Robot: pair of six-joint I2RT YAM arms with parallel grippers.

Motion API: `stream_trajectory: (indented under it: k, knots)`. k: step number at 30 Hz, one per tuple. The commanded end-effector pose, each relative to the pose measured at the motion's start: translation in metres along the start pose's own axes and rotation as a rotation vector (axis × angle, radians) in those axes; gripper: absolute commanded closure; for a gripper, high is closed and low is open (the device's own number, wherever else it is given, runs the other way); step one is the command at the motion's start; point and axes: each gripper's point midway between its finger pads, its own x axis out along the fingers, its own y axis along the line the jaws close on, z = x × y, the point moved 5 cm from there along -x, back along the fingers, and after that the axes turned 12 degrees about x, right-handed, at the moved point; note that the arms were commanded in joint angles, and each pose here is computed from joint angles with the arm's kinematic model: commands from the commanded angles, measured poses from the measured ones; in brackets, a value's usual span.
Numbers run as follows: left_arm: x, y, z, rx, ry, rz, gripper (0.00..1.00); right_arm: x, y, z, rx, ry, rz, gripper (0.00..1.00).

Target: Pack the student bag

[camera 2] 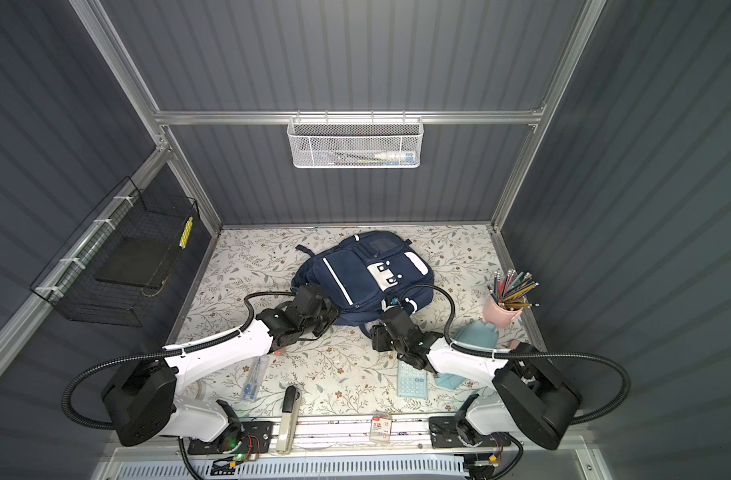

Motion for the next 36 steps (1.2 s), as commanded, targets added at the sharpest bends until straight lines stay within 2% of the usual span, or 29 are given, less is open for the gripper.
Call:
stream_trajectory:
  k: [1,7,9,11,13,21,29,31,33,34,36]
  knots:
    - [-0.023,-0.040,0.013,-0.020,-0.021,-0.163,1.00,0.001,0.010,0.021,-0.030,-0.066,0.023,0.38]
    - [-0.018,-0.037,0.006,-0.054,0.016,-0.188,1.00,0.010,0.023,0.028,-0.134,-0.108,0.093,0.43]
    - [-0.016,-0.034,0.004,-0.054,0.026,-0.179,1.00,0.012,0.025,0.030,-0.145,-0.113,0.091,0.53]
    - [-0.017,-0.032,0.004,-0.055,0.020,-0.172,1.00,0.012,0.023,0.031,-0.139,-0.120,0.076,0.70]
    - [-0.020,-0.031,0.006,-0.056,0.006,-0.167,1.00,0.013,0.018,0.032,-0.122,-0.115,0.056,0.82]
    - [-0.036,-0.016,0.025,-0.050,-0.064,-0.121,1.00,0.001,-0.004,0.019,-0.068,-0.075,0.013,1.00]
    - [-0.051,0.008,0.038,-0.065,-0.100,-0.073,1.00,0.001,-0.031,0.015,0.033,-0.027,-0.089,1.00]
    - [-0.051,0.009,0.039,-0.062,-0.100,-0.073,1.00,-0.004,-0.026,0.014,0.048,-0.013,-0.050,0.99]
    - [-0.048,0.008,0.039,-0.047,-0.097,-0.076,1.00,-0.010,-0.011,0.014,0.034,-0.007,0.043,0.86]
    - [-0.046,0.009,0.041,-0.033,-0.090,-0.070,0.95,-0.014,-0.002,0.014,0.022,-0.007,0.085,0.68]
    - [-0.045,0.013,0.045,-0.032,-0.097,-0.053,0.75,-0.026,0.006,0.017,0.024,-0.031,0.118,0.54]
